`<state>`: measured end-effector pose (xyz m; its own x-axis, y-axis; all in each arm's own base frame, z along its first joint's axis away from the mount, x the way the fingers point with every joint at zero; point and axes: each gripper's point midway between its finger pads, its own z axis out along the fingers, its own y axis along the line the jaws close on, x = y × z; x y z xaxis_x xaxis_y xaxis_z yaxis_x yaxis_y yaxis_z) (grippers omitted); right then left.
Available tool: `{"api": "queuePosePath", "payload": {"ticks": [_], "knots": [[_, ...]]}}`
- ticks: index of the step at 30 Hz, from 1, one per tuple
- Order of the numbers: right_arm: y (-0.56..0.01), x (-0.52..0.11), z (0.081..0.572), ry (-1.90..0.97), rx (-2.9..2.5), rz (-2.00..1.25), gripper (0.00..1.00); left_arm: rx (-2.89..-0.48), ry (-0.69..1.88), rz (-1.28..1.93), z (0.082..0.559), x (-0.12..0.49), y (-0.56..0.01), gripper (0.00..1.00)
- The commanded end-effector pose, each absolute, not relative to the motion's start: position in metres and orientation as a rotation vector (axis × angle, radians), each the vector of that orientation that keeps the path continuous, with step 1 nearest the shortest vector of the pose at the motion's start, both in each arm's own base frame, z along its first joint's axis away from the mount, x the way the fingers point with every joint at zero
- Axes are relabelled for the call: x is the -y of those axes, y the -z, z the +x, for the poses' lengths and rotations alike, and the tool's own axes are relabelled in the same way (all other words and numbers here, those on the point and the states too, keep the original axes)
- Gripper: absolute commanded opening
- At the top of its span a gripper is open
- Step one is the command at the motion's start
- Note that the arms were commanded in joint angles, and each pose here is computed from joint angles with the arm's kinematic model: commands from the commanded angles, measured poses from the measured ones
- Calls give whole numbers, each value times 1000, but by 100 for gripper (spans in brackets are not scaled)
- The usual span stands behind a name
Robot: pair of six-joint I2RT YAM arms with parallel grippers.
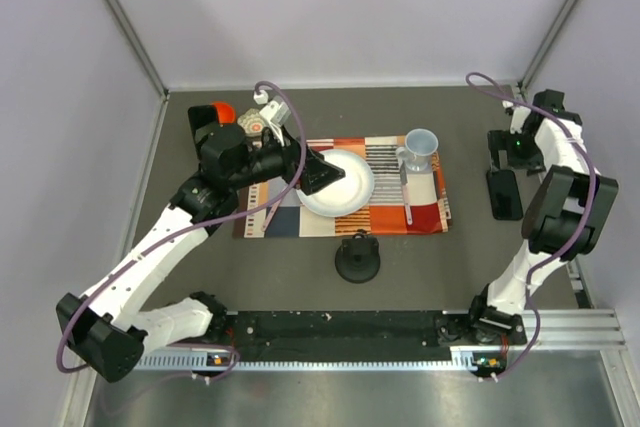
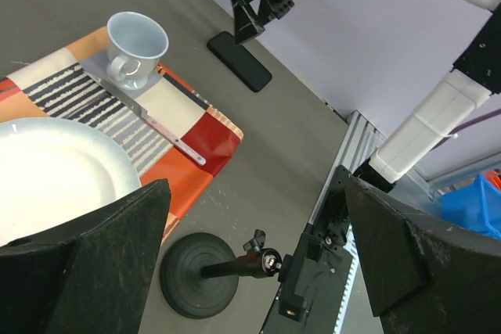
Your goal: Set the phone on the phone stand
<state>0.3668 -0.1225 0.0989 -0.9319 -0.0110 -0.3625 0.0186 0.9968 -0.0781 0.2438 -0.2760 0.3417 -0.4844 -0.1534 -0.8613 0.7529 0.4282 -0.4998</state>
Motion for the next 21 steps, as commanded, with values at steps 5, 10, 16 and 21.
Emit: {"api": "queuePosePath", "payload": {"ticks": [5, 10, 16, 21], "knots": [[-85, 139, 384, -15, -2749, -125, 99, -1699, 1206, 619, 233, 292, -354, 98], [-77, 147, 385, -43, -2750, -113, 99, -1712, 1222, 639, 231, 297, -350, 98], [-60, 142, 384, -109, -2783, -111, 99, -1721, 1212, 636, 234, 298, -347, 98], [-46, 140, 377, -128, -2822, -105, 99, -1725, 1211, 637, 235, 298, -345, 98]]}}
